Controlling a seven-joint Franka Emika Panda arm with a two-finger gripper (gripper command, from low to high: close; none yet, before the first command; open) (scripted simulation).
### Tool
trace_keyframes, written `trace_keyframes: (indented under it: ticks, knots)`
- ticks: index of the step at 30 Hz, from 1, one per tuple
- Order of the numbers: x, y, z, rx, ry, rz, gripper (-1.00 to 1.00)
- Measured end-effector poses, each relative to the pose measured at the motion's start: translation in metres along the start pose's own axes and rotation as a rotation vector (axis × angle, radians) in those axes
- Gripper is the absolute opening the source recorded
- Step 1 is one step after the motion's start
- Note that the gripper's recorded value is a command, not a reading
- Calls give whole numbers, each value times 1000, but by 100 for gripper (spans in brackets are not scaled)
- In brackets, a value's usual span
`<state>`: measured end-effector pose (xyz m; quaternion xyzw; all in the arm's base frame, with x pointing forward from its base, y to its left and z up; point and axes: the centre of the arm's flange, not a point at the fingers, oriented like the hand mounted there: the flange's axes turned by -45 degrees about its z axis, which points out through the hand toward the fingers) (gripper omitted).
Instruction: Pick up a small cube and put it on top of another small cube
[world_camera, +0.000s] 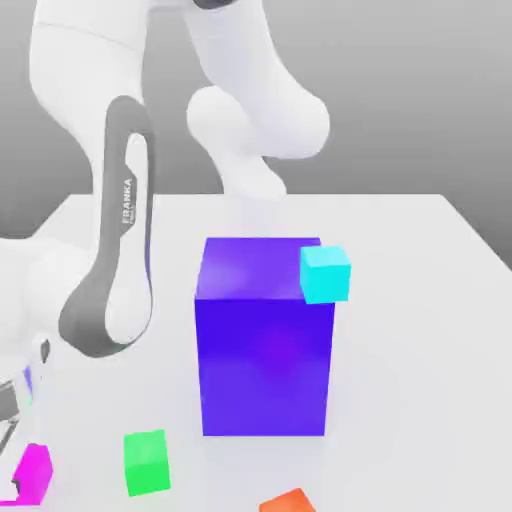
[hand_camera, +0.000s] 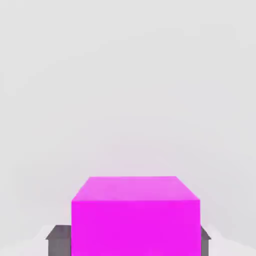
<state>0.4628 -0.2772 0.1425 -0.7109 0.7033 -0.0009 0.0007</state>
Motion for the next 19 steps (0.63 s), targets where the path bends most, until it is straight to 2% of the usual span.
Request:
trace_keyframes:
  ticks: [4, 11, 16, 17, 19]
  knots:
    - [-11, 0, -50, 2, -3, -16, -100]
    - [-129, 13, -97, 4, -5, -220, -100]
    - [-143, 17, -50, 0, 1, -247, -100]
    - [-144, 18, -41, 0, 0, -249, 100]
    - [-144, 18, -41, 0, 0, -249, 100]
